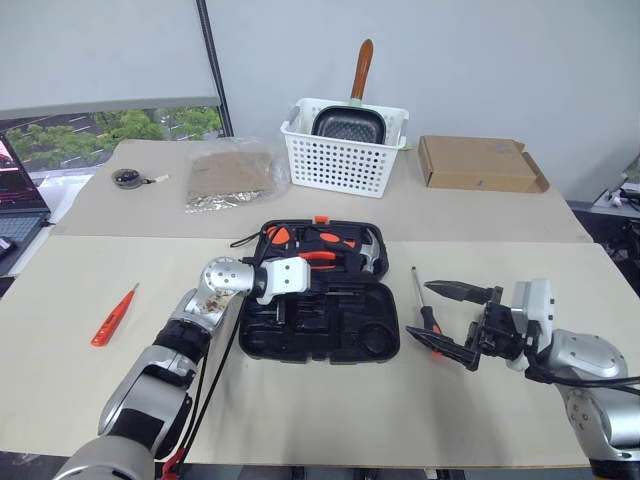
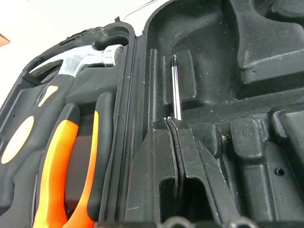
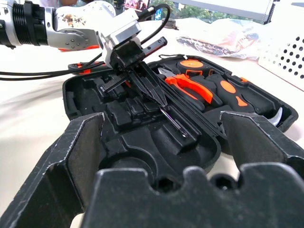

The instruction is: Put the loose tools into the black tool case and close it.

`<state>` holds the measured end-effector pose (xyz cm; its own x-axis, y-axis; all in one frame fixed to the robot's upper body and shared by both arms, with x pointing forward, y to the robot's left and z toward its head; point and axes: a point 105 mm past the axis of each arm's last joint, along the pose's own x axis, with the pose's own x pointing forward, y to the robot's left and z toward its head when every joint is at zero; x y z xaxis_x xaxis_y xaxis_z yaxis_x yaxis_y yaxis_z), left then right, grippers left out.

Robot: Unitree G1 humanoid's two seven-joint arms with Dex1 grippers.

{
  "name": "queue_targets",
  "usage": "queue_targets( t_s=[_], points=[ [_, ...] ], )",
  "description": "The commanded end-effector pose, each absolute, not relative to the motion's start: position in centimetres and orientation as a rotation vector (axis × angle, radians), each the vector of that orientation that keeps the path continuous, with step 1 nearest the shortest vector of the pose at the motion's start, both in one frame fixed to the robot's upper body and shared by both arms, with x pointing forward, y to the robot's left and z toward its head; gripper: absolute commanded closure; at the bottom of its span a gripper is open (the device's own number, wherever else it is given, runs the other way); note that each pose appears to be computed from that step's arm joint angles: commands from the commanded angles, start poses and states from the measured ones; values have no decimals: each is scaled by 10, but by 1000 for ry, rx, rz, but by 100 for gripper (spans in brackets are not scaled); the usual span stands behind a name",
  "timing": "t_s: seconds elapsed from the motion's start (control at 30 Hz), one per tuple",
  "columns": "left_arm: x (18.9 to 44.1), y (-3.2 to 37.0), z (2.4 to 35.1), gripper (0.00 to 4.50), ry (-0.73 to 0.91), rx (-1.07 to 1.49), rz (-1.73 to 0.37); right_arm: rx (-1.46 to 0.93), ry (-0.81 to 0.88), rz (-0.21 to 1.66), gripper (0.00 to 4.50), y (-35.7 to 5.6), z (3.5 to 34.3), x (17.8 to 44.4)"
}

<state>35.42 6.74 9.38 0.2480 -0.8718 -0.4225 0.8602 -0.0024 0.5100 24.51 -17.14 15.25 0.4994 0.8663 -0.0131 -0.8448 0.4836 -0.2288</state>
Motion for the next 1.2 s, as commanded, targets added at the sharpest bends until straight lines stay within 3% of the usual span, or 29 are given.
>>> queue_targets(
  t_s=[0.03,0.23,0.43,0.57,0.73,0.87,0.97,1.2],
  points=[
    [345,79,51,442,168,810,-1404,-235,-159,1055,0,-167,164,244],
    [348,82,58,442,145,708,-1365,-230,-153,1053,0,-167,163,245],
    [354,80,115,442,-19,437,-1308,-246,-62,999,0,-175,153,249],
    [352,95,152,442,-97,391,-1254,-275,14,925,0,-179,141,254],
    [335,118,183,442,-118,341,-1228,-314,124,781,0,-183,124,263],
    [297,143,194,442,-14,306,-1303,-313,243,676,0,-184,112,266],
    [267,158,191,371,110,333,-1362,-311,347,611,0,-186,105,271],
    [227,158,186,121,254,343,-1450,-279,498,464,0,-192,92,288]
  ],
)
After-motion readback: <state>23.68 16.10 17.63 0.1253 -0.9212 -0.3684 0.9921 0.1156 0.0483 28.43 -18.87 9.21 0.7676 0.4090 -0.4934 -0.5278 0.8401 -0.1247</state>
